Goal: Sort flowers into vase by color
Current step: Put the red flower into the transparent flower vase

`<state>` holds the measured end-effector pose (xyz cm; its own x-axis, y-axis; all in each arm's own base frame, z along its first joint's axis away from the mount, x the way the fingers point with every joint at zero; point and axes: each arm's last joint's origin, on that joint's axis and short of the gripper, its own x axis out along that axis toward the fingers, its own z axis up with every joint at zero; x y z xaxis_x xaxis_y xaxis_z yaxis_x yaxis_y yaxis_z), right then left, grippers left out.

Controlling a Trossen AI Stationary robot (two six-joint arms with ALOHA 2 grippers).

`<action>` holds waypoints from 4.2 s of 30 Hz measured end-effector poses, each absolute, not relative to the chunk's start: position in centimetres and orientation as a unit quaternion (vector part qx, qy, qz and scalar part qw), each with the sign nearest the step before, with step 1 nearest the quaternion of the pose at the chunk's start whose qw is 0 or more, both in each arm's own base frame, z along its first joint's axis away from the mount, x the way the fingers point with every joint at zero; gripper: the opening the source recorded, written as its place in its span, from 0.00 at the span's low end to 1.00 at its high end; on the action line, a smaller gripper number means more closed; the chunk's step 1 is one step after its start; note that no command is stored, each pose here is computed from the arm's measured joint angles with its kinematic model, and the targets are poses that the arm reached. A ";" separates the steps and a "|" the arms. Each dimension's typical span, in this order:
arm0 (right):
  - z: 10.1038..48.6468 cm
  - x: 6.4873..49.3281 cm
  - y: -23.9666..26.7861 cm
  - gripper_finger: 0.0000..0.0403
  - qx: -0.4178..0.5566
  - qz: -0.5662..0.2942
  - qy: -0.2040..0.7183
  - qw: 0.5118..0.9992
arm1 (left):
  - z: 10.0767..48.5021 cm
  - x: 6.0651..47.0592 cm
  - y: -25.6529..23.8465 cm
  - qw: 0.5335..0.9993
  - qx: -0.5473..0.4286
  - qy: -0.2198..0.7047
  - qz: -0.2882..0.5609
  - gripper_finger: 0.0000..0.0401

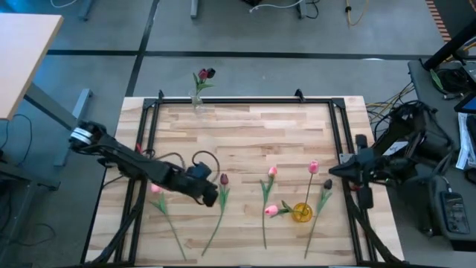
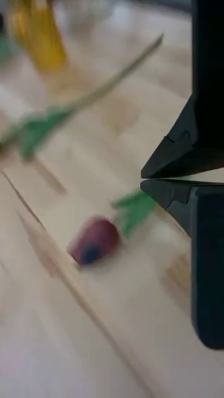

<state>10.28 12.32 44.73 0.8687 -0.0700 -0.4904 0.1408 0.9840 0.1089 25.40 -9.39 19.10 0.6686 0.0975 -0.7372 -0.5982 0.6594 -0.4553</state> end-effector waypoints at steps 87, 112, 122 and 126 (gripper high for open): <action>51.6 5.8 4.0 0.02 -0.033 -0.192 0.073 0.978 | 41.0 14.7 19.0 0.906 -0.050 -0.107 0.407 0.00; 51.9 5.9 4.1 0.02 -0.026 -0.213 0.054 0.975 | 33.4 14.4 21.7 0.905 -0.087 -0.116 0.400 0.00; 51.9 5.9 4.1 0.02 -0.026 -0.213 0.054 0.975 | 28.4 13.6 20.7 0.903 -0.094 -0.070 0.414 0.00; 51.9 5.9 4.0 0.02 -0.023 -0.214 0.052 0.975 | 28.0 13.5 20.7 0.898 -0.071 -0.047 0.432 0.02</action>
